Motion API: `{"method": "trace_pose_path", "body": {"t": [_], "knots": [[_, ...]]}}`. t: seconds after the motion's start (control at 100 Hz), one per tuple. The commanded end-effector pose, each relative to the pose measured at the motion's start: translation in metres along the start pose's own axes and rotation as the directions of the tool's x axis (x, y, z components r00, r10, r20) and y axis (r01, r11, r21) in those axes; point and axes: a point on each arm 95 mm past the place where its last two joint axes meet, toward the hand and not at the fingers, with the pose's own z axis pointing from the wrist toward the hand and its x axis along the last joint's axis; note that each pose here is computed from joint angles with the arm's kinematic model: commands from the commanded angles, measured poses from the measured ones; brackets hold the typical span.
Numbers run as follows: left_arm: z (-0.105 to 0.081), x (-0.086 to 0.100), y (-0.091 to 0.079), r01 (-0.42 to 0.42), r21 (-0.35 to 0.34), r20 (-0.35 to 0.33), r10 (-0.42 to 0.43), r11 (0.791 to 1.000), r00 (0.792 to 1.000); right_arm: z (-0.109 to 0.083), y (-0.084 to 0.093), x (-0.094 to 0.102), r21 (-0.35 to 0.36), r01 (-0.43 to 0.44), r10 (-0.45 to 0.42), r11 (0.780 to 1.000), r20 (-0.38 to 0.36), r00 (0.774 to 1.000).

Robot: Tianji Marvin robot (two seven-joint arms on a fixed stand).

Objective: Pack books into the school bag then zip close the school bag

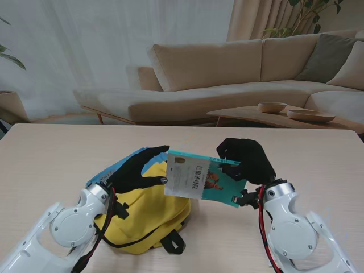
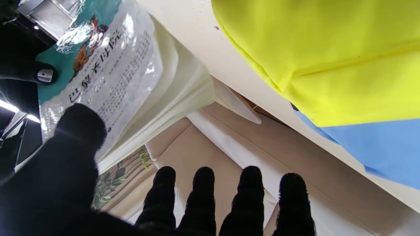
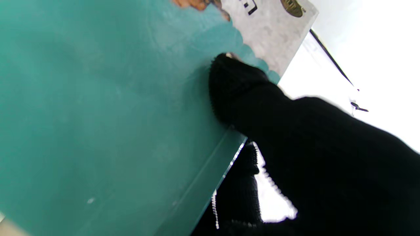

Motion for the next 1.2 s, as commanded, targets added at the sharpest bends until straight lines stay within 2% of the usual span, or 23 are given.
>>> {"method": "trace_pose_path", "body": {"t": [0.0,0.39,0.59,0.89,1.07,1.19], "knots": [[0.002,0.006,0.004,0.008,-0.030,-0.020,-0.009,1.000,1.000,-0.004,-0.010,0.010,0.028,-0.029,0.030,0.999,-0.023,0.999],[0.000,0.017,0.009,0.073,-0.150,-0.073,-0.085,0.986,0.994,-0.004,-0.033,0.029,0.026,-0.109,0.110,0.994,-0.028,0.994],[-0.003,0.021,0.009,0.119,-0.143,-0.076,-0.131,0.982,0.988,-0.004,-0.039,0.030,0.030,-0.115,0.116,0.993,-0.021,0.993],[-0.008,0.022,0.006,0.188,-0.077,-0.078,-0.194,0.979,0.978,-0.007,-0.037,0.028,0.066,-0.147,0.148,0.987,-0.013,0.989],[-0.015,0.019,0.002,0.205,0.003,-0.072,-0.204,0.979,0.976,-0.011,-0.032,0.023,0.112,-0.153,0.157,0.982,-0.024,0.987],[-0.019,0.017,-0.003,0.214,0.061,-0.064,-0.210,0.975,0.976,-0.012,-0.027,0.018,0.112,-0.125,0.130,0.986,-0.041,0.991]]}}
